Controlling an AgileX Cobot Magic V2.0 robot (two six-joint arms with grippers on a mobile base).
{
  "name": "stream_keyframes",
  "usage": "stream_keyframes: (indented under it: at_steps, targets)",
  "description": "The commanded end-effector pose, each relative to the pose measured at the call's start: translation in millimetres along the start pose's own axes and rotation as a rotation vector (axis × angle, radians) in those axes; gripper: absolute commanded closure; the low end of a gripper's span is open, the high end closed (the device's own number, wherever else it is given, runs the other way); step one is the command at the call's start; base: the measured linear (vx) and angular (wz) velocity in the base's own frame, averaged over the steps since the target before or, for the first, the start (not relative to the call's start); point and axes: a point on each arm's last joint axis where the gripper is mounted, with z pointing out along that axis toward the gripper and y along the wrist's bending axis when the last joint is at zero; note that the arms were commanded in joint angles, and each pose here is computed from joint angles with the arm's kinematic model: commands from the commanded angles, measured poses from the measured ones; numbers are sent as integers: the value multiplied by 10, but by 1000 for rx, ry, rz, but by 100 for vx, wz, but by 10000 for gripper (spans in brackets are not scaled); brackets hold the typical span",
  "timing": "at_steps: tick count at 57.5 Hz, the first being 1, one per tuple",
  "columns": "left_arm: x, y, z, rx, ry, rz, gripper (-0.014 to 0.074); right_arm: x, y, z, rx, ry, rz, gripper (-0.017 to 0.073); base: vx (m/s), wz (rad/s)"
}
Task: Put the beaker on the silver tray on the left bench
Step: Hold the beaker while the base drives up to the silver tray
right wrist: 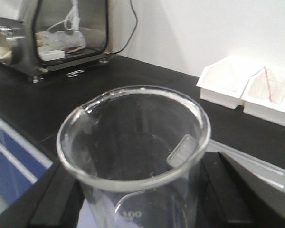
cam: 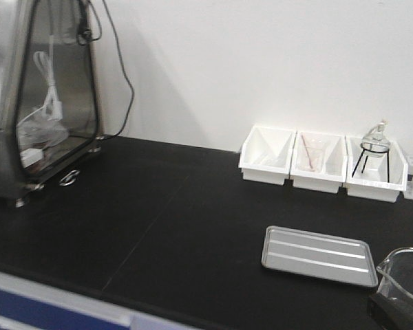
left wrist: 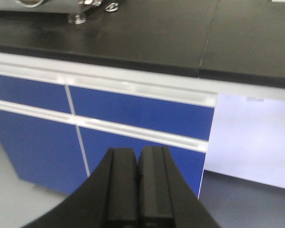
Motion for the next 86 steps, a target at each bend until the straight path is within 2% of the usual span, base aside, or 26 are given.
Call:
stream_keyframes:
  at_steps: [1, 46, 86]
  targets:
    - [12, -6, 19, 7, -65, 0, 592, -104, -34, -13, 33, -29, -37, 567, 44, -26]
    - [11, -6, 19, 7, -66, 0, 592, -104, -34, -13, 33, -29, -37, 567, 32, -43]
    - [11, -6, 19, 7, -66, 0, 592, -104, -30, -13, 29, -29, -36, 567, 2, -2]
